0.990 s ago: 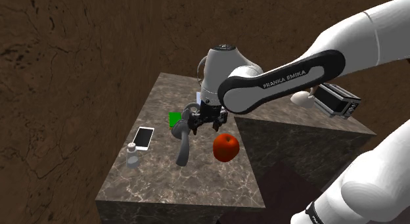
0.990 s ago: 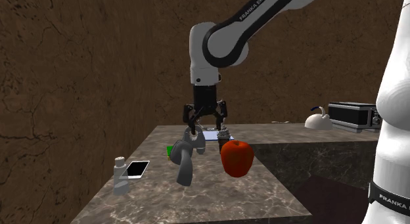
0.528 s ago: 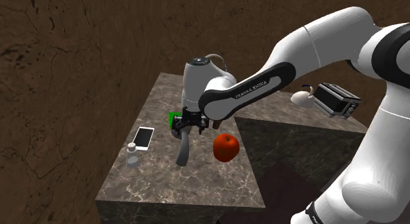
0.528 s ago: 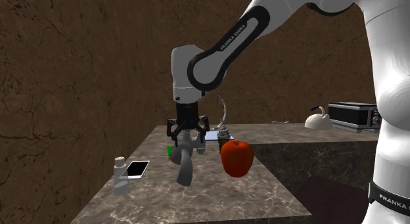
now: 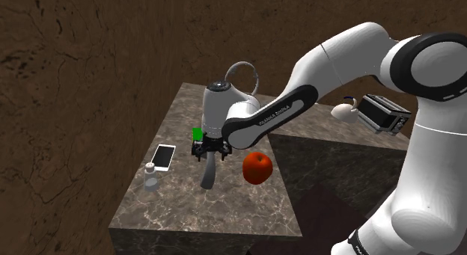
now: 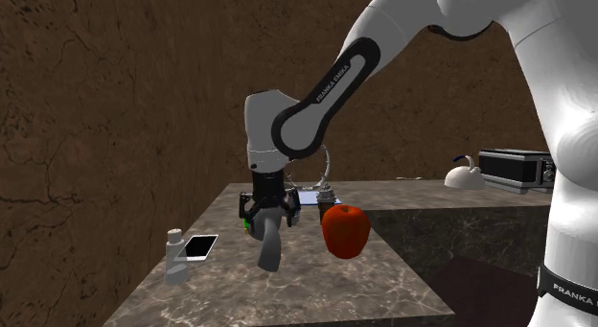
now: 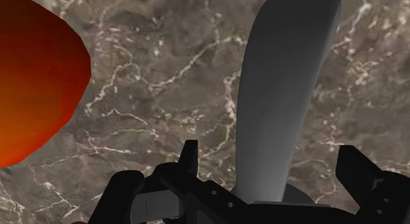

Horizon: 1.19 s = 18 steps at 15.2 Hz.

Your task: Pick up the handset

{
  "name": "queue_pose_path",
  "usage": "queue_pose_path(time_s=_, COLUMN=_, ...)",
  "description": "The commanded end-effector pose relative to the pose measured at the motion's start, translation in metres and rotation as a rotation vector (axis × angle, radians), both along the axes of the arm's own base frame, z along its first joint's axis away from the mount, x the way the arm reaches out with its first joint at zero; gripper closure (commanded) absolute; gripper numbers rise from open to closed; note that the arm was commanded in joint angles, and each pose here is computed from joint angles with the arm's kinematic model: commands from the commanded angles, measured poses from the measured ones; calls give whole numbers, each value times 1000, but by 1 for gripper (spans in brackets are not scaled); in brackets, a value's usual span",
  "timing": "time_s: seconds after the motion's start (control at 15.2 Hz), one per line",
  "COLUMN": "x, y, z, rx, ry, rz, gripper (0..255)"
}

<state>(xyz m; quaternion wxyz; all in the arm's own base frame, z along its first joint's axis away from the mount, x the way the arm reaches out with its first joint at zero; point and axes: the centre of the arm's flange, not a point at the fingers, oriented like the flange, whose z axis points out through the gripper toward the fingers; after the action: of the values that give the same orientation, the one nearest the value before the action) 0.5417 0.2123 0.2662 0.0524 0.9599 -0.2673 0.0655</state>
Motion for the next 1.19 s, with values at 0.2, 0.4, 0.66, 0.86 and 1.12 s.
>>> queue_pose_path(time_s=0.2, x=0, y=0, z=-10, rx=0, ry=0, rz=0, gripper=255)
queue_pose_path(time_s=0.4, x=0, y=-1, z=-10, rx=0, ry=0, rz=0, gripper=255)
queue_pose_path(time_s=0.66, x=0, y=-1, z=-10, rx=0, ry=0, rz=0, gripper=255)
queue_pose_path(time_s=0.86, x=0, y=0, z=2, rx=0, ry=0, rz=0, gripper=255)
queue_pose_path(time_s=1.12, x=0, y=0, z=23, rx=0, ry=0, rz=0, gripper=255)
